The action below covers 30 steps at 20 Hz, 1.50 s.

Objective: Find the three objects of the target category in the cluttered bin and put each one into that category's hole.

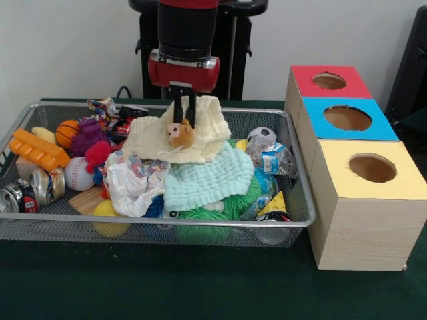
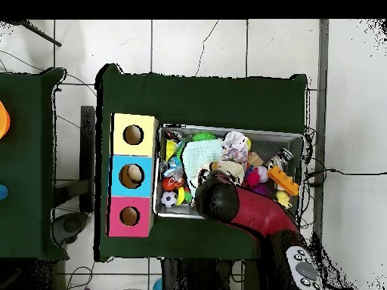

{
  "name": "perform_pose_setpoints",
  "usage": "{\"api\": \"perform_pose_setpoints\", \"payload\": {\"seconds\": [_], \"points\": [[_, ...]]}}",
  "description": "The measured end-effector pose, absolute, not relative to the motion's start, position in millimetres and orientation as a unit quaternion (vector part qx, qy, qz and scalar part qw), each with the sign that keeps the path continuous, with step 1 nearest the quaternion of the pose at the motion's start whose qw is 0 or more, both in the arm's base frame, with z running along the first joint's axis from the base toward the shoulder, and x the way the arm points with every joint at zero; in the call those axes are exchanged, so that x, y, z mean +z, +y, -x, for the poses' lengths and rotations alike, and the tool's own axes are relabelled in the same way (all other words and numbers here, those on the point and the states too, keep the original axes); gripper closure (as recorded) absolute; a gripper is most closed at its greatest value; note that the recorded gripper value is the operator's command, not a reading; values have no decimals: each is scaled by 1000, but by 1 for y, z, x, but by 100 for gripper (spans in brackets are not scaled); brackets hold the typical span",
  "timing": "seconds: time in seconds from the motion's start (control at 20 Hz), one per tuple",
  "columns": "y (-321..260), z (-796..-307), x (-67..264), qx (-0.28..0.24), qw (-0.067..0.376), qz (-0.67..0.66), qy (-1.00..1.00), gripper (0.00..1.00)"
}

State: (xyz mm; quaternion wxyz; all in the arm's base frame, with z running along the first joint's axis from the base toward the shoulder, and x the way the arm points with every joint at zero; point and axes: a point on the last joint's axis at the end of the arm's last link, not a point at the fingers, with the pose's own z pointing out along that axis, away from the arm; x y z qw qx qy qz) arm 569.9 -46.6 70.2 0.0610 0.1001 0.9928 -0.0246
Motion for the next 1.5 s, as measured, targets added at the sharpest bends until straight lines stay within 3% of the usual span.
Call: {"api": "perform_pose_setpoints", "payload": {"seconds": [0.45, 0.5, 1.5], "points": [[-16, -575, 66, -14, 56, -103, 993, 100], [-12, -575, 65, -14, 54, -105, 993, 0], [-31, -573, 65, -16, 53, -121, 991, 0]]}}
